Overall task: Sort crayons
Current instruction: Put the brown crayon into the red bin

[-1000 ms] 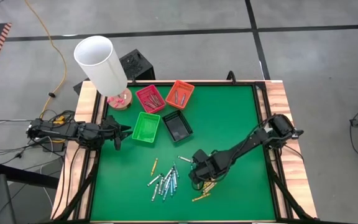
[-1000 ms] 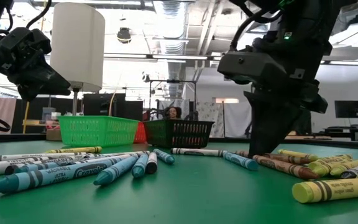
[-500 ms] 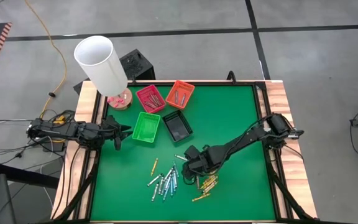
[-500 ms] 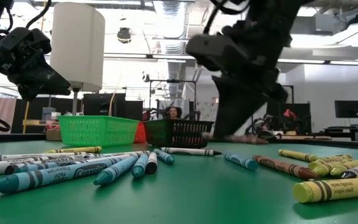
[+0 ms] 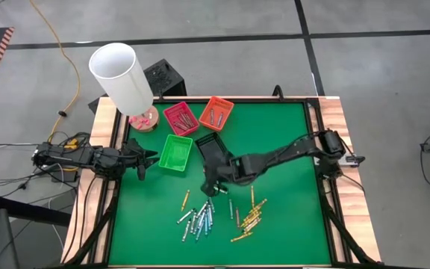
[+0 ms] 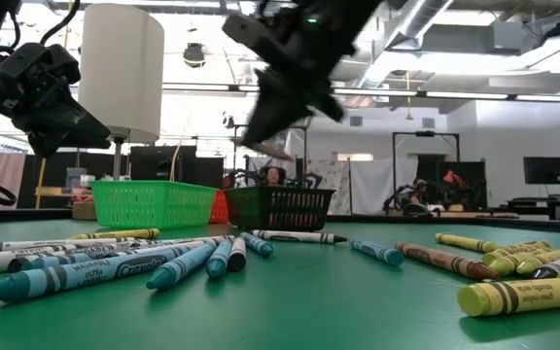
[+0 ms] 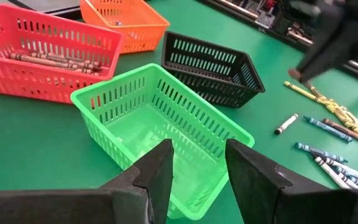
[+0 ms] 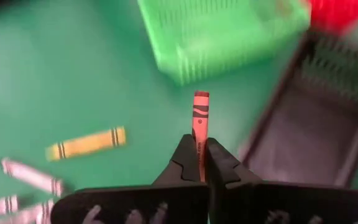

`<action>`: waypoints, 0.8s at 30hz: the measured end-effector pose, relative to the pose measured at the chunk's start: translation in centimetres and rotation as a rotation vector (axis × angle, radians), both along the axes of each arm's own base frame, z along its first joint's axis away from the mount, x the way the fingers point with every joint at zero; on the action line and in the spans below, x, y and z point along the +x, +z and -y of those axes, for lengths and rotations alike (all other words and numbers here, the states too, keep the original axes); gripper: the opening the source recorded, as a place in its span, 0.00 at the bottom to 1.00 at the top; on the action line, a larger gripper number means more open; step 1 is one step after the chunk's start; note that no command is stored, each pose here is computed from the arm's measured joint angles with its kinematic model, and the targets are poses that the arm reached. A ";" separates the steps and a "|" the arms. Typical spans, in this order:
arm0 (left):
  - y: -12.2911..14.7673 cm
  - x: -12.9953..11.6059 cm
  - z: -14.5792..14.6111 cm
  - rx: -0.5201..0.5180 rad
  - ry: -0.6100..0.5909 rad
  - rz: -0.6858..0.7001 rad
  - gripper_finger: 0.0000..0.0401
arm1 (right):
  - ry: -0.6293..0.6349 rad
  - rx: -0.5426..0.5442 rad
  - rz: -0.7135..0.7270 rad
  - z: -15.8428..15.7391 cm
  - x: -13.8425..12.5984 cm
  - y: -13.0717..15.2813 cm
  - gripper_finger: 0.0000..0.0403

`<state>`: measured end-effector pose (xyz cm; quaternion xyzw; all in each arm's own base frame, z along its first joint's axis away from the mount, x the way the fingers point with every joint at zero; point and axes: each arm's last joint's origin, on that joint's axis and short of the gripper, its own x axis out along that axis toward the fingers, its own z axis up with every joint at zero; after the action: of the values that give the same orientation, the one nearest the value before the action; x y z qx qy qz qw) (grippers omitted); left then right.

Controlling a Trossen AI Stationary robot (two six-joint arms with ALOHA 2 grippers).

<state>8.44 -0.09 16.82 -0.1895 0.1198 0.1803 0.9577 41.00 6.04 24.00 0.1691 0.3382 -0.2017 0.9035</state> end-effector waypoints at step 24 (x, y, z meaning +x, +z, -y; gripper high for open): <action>0.0 -0.1 -0.2 0.064 0.065 -0.010 0.34 | 0.070 -0.450 0.505 13.4 3.1 5.5 0.00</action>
<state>8.36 0.13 16.86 -0.1616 0.1125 0.2162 0.9563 44.11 -7.36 29.47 -0.0015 0.0563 -0.1921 0.9798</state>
